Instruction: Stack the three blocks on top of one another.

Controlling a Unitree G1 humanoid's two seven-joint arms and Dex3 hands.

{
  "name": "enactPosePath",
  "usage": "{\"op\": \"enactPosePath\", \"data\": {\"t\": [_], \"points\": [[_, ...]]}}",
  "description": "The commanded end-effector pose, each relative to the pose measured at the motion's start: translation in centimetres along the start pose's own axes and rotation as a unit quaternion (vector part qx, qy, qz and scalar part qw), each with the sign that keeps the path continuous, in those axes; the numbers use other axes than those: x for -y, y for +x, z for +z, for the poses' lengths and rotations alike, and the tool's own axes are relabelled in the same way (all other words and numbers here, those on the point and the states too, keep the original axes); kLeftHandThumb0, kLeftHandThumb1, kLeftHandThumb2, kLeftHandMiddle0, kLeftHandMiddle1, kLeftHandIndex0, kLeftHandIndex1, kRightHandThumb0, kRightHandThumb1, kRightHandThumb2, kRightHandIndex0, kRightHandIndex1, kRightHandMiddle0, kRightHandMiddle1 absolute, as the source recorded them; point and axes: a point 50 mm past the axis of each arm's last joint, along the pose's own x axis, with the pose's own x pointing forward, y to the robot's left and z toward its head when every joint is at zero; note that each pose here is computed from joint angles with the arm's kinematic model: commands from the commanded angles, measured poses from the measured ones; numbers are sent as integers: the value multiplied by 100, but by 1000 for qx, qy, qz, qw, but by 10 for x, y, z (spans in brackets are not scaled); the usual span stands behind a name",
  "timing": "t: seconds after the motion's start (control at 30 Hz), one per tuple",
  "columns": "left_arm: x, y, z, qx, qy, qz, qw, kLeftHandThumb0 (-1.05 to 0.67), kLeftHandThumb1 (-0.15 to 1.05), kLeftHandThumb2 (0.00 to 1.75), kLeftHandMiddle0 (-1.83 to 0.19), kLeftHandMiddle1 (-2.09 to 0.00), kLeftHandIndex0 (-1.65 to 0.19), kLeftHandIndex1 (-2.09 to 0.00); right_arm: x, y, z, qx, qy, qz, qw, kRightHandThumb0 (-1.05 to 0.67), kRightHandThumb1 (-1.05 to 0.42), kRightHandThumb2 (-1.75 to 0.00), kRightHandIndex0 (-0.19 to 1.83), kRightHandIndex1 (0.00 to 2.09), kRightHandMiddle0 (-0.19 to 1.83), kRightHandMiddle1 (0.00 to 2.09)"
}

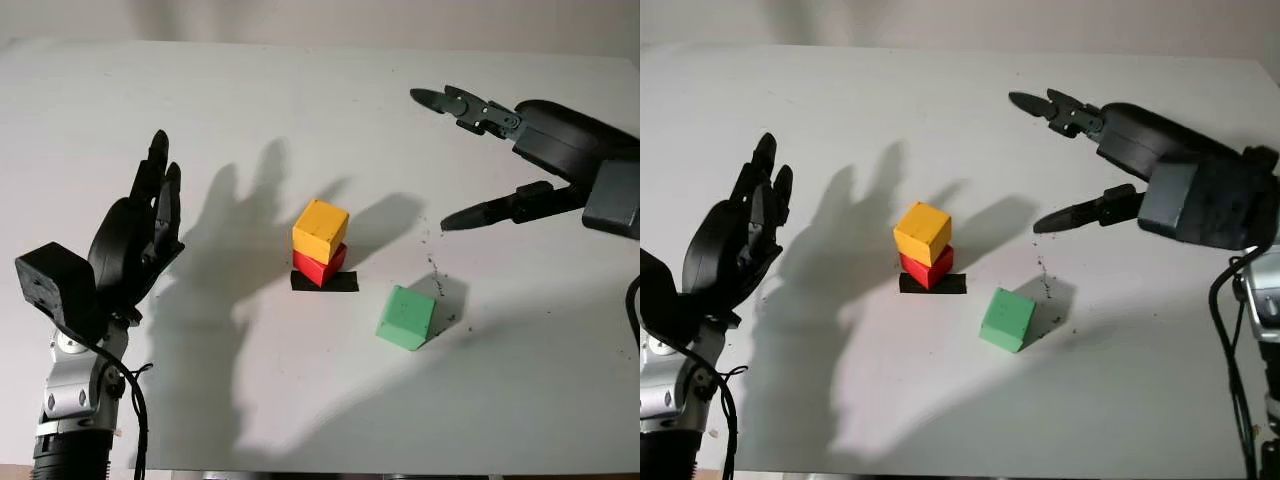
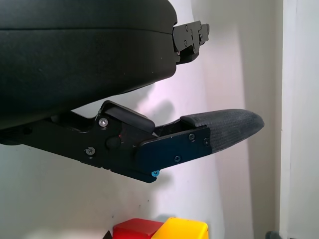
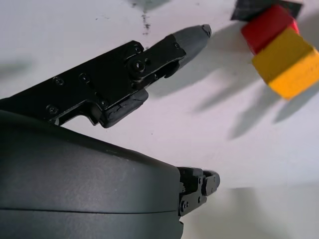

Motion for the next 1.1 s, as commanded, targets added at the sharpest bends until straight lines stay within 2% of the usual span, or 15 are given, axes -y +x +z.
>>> {"op": "enactPosePath", "data": {"t": [0.0,0.17,0.33,0.5,0.67,1.07], "points": [[2,-6,-1,4,-1,2,1000,-80,105,71,19,0,19,0,12,-4,11,17,-74,11,997,-63,-75,-4,0,7,33,11],[4,-6,3,9,3,-4,1000,-79,105,72,19,0,19,0,15,-10,24,44,-170,60,983,-60,-74,-5,0,6,38,10],[7,-5,7,12,7,-10,1000,-78,105,74,19,0,19,0,13,-18,32,60,-210,99,971,-55,-72,-5,0,6,43,9],[7,-3,9,10,14,-12,1000,-76,105,76,19,0,19,0,3,-24,39,85,-242,127,958,-58,-71,-5,0,5,46,8],[7,-2,9,13,11,-15,1000,-75,105,76,19,0,19,0,-10,-24,42,108,-229,137,958,-58,-72,-6,1,6,48,7],[11,-2,11,11,4,-2,1000,-76,105,75,19,0,19,0,-61,-12,32,155,-113,117,974,-56,-73,-6,-5,3,48,6]]}}
